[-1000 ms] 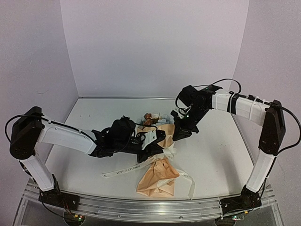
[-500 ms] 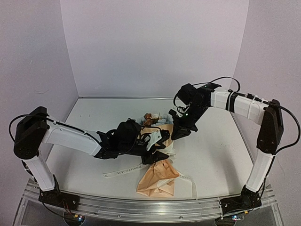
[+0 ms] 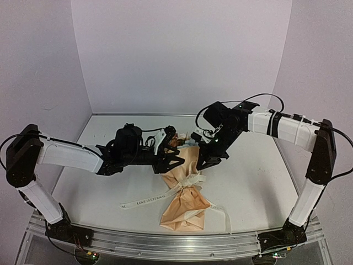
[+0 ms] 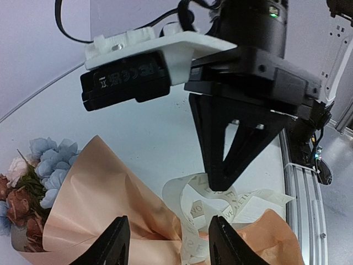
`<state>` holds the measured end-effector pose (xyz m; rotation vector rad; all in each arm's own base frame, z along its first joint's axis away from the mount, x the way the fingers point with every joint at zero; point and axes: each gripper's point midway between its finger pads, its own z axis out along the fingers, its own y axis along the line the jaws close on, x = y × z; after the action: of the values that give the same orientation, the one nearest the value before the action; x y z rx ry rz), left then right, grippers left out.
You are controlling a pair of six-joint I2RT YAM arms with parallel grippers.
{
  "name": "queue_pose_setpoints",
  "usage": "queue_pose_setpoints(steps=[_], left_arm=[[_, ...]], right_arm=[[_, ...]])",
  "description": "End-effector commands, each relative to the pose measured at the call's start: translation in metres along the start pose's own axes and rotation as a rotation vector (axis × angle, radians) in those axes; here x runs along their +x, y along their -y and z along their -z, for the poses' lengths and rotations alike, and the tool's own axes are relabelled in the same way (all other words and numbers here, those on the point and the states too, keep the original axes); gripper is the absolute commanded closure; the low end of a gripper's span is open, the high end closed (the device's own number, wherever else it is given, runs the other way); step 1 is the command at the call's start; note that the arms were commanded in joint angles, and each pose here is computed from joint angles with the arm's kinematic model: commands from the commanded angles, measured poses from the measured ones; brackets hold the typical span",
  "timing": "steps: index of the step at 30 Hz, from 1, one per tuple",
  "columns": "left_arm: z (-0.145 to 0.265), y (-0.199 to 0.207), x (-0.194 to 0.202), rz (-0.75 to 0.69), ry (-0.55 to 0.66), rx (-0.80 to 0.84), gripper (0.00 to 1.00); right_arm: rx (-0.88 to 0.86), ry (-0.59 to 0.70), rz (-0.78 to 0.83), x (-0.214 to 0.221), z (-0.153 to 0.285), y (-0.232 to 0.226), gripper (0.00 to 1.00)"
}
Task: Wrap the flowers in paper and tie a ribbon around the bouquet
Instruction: Cross the half-tied ribbon over the folded bouquet.
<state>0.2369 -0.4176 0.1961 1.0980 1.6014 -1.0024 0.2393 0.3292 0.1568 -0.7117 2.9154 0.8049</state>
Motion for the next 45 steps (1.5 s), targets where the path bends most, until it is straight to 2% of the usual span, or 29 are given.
queue_pose_setpoints(steps=[1, 5, 13, 18, 20, 22, 24, 25, 27, 28, 32, 37, 39, 43, 45], left_arm=[[-0.014, 0.014, -0.008, -0.016, -0.007, 0.124, 0.49], [-0.022, 0.018, -0.007, -0.035, -0.020, 0.167, 0.49], [-0.037, 0.008, -0.002, -0.062, -0.040, 0.150, 0.53], [-0.043, 0.003, -0.001, -0.067, -0.046, 0.139, 0.68], [-0.044, 0.002, -0.002, -0.063, -0.043, 0.135, 0.77], [-0.044, 0.001, -0.004, -0.058, -0.036, 0.126, 0.90], [-0.040, -0.001, -0.005, -0.047, -0.025, 0.103, 0.98], [-0.037, -0.003, -0.005, -0.041, -0.016, 0.086, 1.00], [-0.030, -0.007, -0.009, -0.031, 0.014, 0.041, 1.00], [-0.025, -0.009, -0.008, -0.018, 0.025, 0.018, 1.00], [-0.006, -0.010, -0.010, 0.050, 0.074, -0.031, 1.00], [0.004, -0.013, -0.004, 0.113, 0.097, -0.069, 1.00], [0.004, -0.011, -0.005, 0.125, 0.094, -0.060, 1.00], [0.005, -0.007, -0.006, 0.145, 0.071, -0.039, 0.95], [0.008, -0.004, -0.008, 0.146, 0.075, -0.030, 0.92]], right_arm=[[-0.024, 0.112, 0.103, -0.010, 0.015, -0.016, 1.00], [-0.038, 0.129, 0.116, -0.014, 0.012, -0.018, 1.00], [-0.056, 0.159, 0.147, -0.016, 0.013, -0.023, 1.00], [-0.059, 0.156, 0.150, -0.014, 0.012, -0.024, 1.00], [-0.059, 0.156, 0.151, -0.014, 0.013, -0.024, 1.00], [-0.055, 0.158, 0.150, -0.013, 0.013, -0.023, 1.00], [-0.037, 0.165, 0.147, -0.010, 0.015, -0.019, 0.95], [-0.023, 0.170, 0.146, -0.008, 0.016, -0.015, 0.86], [0.019, 0.183, 0.136, 0.001, 0.016, -0.004, 0.68], [0.037, 0.196, 0.132, 0.005, 0.015, 0.002, 0.62], [0.126, 0.291, 0.115, 0.017, 0.011, 0.033, 0.50], [0.177, 0.356, 0.043, 0.026, -0.006, 0.061, 0.49], [0.149, 0.360, 0.019, 0.028, -0.013, 0.058, 0.51], [0.131, 0.332, 0.088, 0.036, -0.028, 0.042, 0.51], [0.131, 0.318, 0.079, 0.036, -0.035, 0.041, 0.55]])
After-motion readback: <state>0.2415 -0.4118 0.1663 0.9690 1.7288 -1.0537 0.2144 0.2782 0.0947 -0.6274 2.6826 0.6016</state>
